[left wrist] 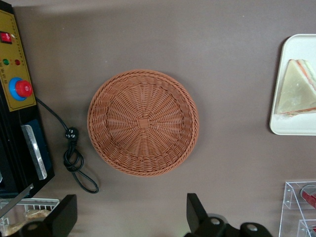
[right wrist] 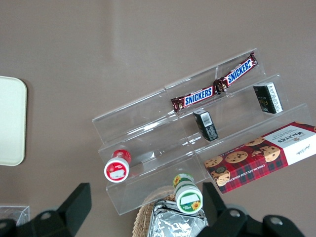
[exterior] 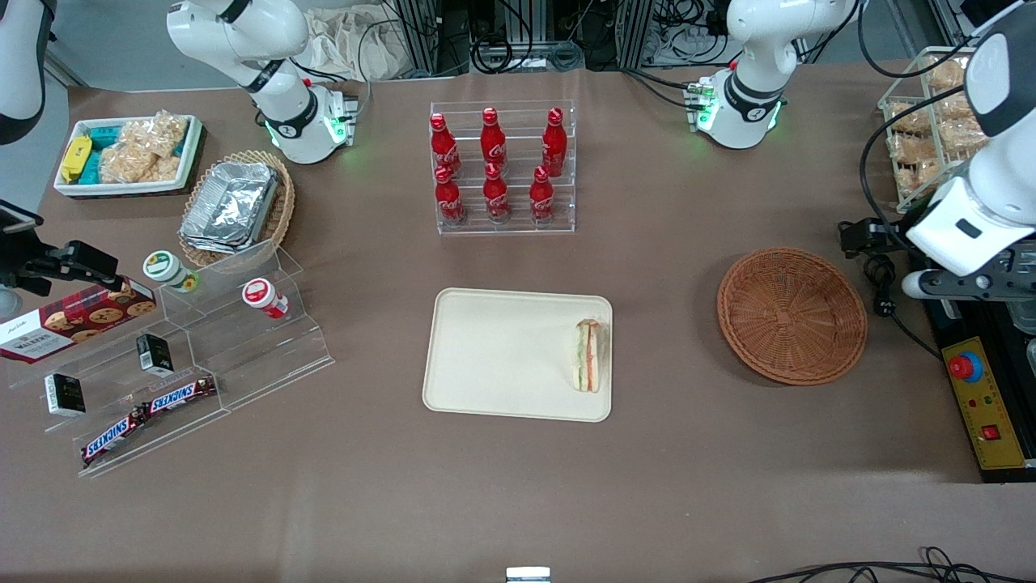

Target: Place sandwich from basket to tray

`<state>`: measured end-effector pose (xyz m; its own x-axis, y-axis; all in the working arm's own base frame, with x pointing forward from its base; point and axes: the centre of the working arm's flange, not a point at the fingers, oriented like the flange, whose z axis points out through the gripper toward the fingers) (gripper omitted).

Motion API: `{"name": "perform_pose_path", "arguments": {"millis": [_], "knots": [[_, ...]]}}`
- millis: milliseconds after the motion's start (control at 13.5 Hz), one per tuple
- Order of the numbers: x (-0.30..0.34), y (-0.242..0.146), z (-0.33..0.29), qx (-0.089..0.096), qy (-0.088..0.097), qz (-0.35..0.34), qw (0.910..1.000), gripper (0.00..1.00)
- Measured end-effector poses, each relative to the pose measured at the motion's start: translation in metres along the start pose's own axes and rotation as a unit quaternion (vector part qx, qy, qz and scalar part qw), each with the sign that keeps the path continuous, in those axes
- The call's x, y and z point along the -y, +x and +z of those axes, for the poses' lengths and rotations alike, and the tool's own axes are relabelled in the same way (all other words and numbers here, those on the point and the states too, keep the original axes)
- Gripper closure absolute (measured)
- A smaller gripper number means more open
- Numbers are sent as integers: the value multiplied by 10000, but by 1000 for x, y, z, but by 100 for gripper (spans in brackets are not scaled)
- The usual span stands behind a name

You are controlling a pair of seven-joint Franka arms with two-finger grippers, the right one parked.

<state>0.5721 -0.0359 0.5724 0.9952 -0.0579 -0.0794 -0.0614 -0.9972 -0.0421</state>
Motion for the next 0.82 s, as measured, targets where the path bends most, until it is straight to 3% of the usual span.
{"name": "perform_pose_path", "arguments": {"millis": [817], "knots": [[-5,-1,1,27,-1,55,10000,0]]}}
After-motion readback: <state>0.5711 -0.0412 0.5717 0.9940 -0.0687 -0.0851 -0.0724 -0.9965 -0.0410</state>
